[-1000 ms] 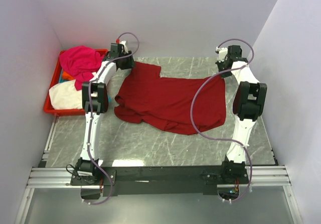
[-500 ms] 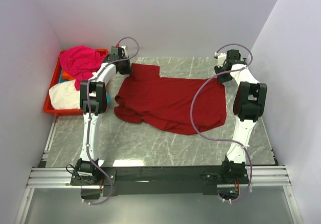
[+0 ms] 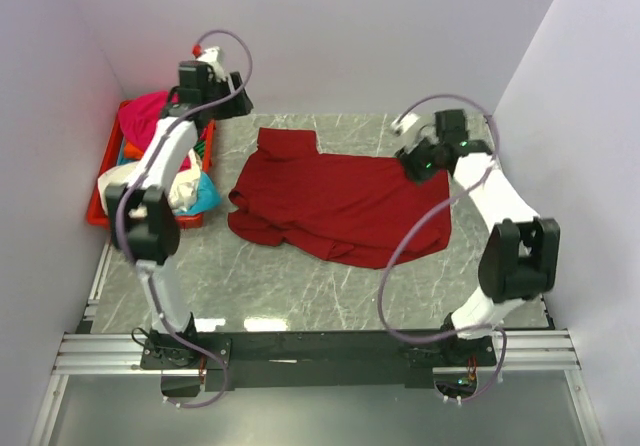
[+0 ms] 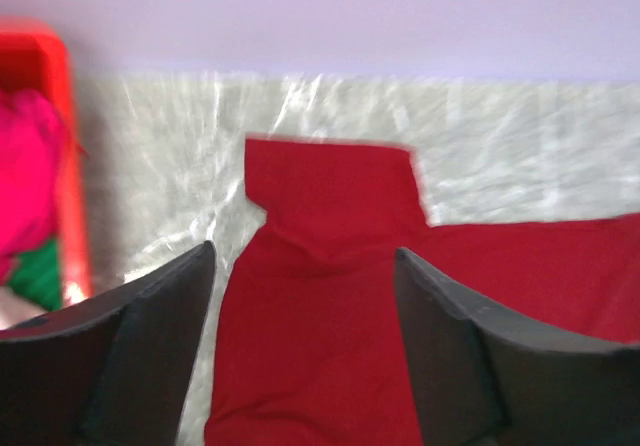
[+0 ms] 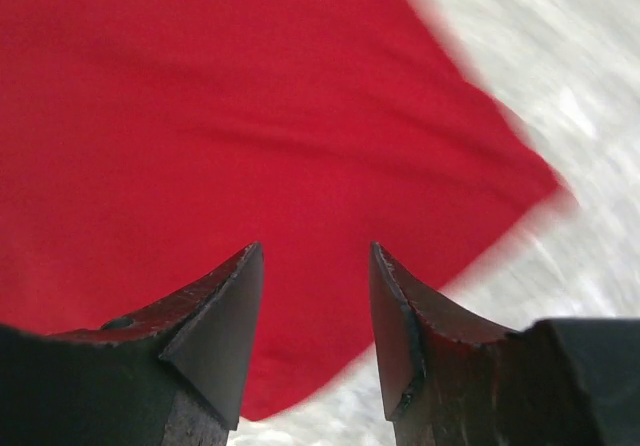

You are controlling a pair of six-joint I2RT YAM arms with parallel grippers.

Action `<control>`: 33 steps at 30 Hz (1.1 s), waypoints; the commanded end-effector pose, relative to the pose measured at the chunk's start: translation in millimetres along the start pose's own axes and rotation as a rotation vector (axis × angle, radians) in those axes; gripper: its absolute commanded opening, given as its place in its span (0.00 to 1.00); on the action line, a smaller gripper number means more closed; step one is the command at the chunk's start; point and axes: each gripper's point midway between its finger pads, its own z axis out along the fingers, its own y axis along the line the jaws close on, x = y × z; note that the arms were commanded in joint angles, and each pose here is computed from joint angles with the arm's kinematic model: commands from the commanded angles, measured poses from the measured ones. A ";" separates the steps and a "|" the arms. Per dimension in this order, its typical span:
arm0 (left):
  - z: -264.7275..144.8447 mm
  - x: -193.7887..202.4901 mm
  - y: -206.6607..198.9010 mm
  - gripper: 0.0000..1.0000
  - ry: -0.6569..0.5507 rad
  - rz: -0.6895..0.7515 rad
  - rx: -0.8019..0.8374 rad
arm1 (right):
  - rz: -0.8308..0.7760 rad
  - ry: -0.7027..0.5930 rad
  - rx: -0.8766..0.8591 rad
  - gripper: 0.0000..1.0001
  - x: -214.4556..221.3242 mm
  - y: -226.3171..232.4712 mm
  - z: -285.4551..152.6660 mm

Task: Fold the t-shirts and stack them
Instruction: Flatten the tshirt out

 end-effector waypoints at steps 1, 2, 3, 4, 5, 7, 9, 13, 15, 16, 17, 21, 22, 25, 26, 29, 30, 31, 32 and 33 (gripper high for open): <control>-70.4 -37.2 -24.3 0.79 -0.167 0.085 0.046 | -0.268 -0.069 -0.368 0.53 0.0 116.0 -7.9; -83.9 -35.1 -25.4 0.80 -0.181 0.079 0.047 | -0.310 -0.111 -0.422 0.53 -8.0 141.8 -14.7; -119.3 -49.3 -37.2 0.84 -0.251 0.085 0.068 | -0.349 -0.127 -0.484 0.52 -16.4 178.9 -15.5; -121.1 -19.2 -28.4 0.87 -0.205 0.060 0.052 | -0.365 -0.115 -0.520 0.52 -12.1 203.9 -13.8; -132.5 -11.0 -27.8 0.90 -0.211 0.053 0.050 | -0.392 -0.141 -0.469 0.52 -24.8 210.8 -9.0; -164.6 13.3 -23.7 0.99 -0.235 0.032 0.037 | -0.406 -0.139 -0.451 0.52 -37.7 254.9 -4.7; -199.0 21.5 -18.7 1.00 -0.289 0.036 0.006 | -0.424 -0.117 -0.327 0.52 -48.5 260.9 10.5; -227.5 74.7 9.0 0.99 -0.273 0.063 -0.101 | -0.366 -0.049 -0.228 0.52 -67.2 286.1 35.4; -246.3 82.3 17.2 0.99 -0.310 0.076 -0.142 | -0.404 0.011 -0.214 0.50 -55.0 300.5 50.6; -244.9 99.5 26.5 1.00 -0.289 0.087 -0.170 | -0.417 0.022 -0.218 0.50 -50.6 306.6 54.8; -254.9 99.2 27.2 0.99 -0.324 0.090 -0.176 | -0.434 0.025 -0.228 0.50 -47.8 315.1 54.5; -270.6 95.4 32.5 0.99 -0.406 0.084 -0.207 | -0.450 0.073 -0.238 0.50 -33.1 329.8 58.2; -272.9 92.6 31.8 1.00 -0.419 0.087 -0.208 | -0.463 0.091 -0.227 0.50 -26.7 330.4 61.6; -274.6 92.6 34.2 0.99 -0.412 0.084 -0.224 | -0.474 0.110 -0.220 0.49 -20.4 333.2 65.2; -274.2 94.1 34.4 0.99 -0.406 0.082 -0.224 | -0.474 0.115 -0.205 0.49 -19.7 330.9 66.7; -277.0 93.6 32.6 0.99 -0.417 0.082 -0.216 | -0.487 0.124 -0.169 0.48 -17.9 327.5 69.5; -277.3 93.8 33.3 0.99 -0.419 0.080 -0.218 | -0.489 0.126 -0.164 0.47 -17.4 326.9 70.4; -277.9 92.5 33.1 0.99 -0.424 0.080 -0.218 | -0.490 0.131 -0.160 0.47 -15.5 326.4 71.9; -277.1 93.3 33.2 0.99 -0.421 0.080 -0.218 | -0.494 0.134 -0.144 0.47 -15.0 323.7 73.2; -277.7 92.6 32.3 1.00 -0.423 0.081 -0.214 | -0.497 0.138 -0.137 0.47 -13.6 322.5 74.3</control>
